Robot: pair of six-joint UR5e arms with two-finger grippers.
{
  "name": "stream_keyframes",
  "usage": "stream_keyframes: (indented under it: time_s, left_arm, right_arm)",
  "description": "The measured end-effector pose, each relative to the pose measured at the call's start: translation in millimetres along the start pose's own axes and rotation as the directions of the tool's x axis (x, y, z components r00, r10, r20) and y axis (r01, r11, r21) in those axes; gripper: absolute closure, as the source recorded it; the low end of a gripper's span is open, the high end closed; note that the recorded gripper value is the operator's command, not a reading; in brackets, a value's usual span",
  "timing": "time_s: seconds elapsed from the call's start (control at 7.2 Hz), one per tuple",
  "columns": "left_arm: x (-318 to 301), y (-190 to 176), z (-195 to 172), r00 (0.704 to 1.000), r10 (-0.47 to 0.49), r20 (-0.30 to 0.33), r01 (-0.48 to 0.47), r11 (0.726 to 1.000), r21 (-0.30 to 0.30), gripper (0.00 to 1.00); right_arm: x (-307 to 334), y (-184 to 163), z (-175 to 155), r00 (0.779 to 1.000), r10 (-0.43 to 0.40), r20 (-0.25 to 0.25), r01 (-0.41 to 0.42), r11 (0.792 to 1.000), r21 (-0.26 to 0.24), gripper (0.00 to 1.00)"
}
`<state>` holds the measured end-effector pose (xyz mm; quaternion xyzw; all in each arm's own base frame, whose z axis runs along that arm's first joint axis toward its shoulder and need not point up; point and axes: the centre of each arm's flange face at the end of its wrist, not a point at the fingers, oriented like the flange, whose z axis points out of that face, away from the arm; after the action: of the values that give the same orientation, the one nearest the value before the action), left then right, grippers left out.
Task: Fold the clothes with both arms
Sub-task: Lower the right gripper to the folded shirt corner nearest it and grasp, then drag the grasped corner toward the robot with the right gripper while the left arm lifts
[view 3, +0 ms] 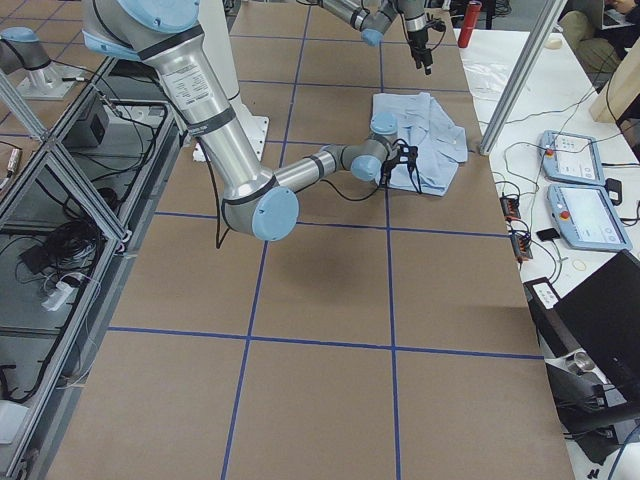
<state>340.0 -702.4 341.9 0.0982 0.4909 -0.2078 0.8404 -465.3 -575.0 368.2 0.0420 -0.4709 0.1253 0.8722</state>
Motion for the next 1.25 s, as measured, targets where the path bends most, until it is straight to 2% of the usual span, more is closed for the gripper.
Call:
stream_keyframes:
  time_s: [0.28,0.69,0.97,1.25]
  left_arm:
    - [-8,3,0,1.000,0.001,0.002,-0.001,1.000,-0.002,0.00]
    - [-22,10,-7,1.000,0.005,-0.005,-0.005,1.000,0.000,0.00]
    - [-30,20,-22,1.000,0.011,-0.022,-0.010,1.000,0.008,0.00]
    - [-32,30,-32,0.999,-0.019,-0.038,0.019,1.000,0.009,0.00]
  right_arm:
    - [5,2,-17,1.000,-0.011,0.024,0.011,1.000,0.004,1.00]
    - [23,22,-39,0.998,-0.019,0.056,0.020,1.000,-0.017,1.00]
    - [79,76,-67,0.998,-0.033,0.057,0.036,0.998,-0.047,1.00]
    - [134,164,-98,0.996,-0.080,0.035,0.084,0.990,-0.110,1.00]
